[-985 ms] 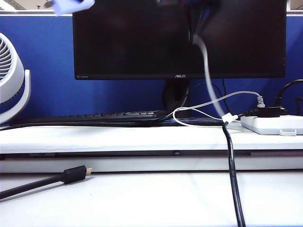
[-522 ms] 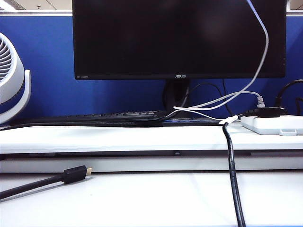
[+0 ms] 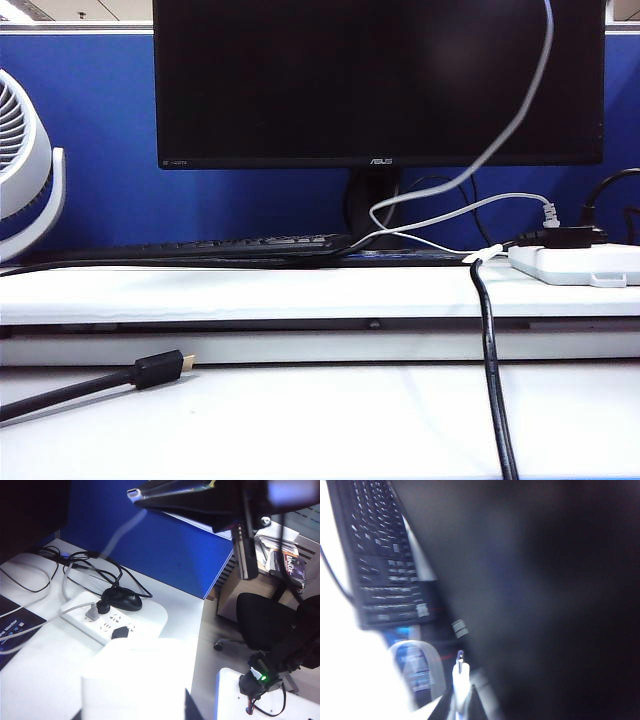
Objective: Pick up the Type-C charging cable and the charging base, insert one end of the Type-C charger into the corresponding slot on the base, and finally place the plugged-in charger back on the table.
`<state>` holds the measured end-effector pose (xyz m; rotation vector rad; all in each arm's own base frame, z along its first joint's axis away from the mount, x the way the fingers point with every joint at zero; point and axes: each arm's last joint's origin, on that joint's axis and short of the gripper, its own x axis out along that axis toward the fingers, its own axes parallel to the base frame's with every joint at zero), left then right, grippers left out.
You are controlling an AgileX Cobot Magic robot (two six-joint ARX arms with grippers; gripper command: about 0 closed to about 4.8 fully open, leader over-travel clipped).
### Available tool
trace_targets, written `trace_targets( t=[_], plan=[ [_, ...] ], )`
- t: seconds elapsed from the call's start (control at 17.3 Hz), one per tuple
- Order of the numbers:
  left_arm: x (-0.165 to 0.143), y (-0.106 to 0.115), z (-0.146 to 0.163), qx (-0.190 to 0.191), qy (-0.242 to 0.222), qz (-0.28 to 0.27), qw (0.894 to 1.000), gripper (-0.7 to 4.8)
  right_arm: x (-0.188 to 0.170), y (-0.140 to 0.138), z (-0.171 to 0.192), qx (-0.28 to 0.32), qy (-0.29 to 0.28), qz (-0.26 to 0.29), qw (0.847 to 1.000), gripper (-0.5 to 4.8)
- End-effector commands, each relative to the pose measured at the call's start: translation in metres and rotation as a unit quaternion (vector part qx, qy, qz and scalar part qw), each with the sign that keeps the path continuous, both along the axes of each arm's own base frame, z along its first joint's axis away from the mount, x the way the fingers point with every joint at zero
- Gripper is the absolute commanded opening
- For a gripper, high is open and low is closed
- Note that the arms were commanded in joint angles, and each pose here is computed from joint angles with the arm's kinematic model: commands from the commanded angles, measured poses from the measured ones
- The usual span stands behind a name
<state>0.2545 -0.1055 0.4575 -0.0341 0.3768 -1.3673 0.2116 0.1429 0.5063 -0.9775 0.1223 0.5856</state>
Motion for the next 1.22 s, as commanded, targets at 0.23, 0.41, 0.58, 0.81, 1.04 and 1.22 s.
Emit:
trace_targets(
  t=[0.23,0.41,0.58,0.81,1.04,1.22],
  plan=[
    [0.006,0.003,0.0,0.065,-0.067,0.095,0.991,-0.06,-0.03,0.041,0.009,-0.236,-0.18,0.112,0.948,-0.06],
    [0.005,0.003,-0.001,0.075,-0.085,0.088,0.99,-0.06,-0.036,0.049,0.01,-0.29,-0.219,0.151,0.919,-0.06],
    [-0.001,-0.005,-0.003,0.068,-0.09,0.034,0.993,-0.06,-0.034,0.051,0.013,-0.28,-0.233,0.145,0.92,-0.06],
    [-0.012,-0.03,-0.002,0.068,-0.142,-0.027,0.987,-0.06,-0.033,0.049,0.014,-0.235,-0.207,0.102,0.944,-0.06],
    [-0.009,-0.034,0.002,0.078,-0.179,0.006,0.981,-0.06,-0.033,0.049,0.013,-0.242,-0.208,0.099,0.942,-0.06],
    [-0.008,-0.034,0.002,0.083,-0.182,0.016,0.98,-0.06,-0.033,0.049,0.014,-0.266,-0.223,0.113,0.931,-0.06]
  ],
)
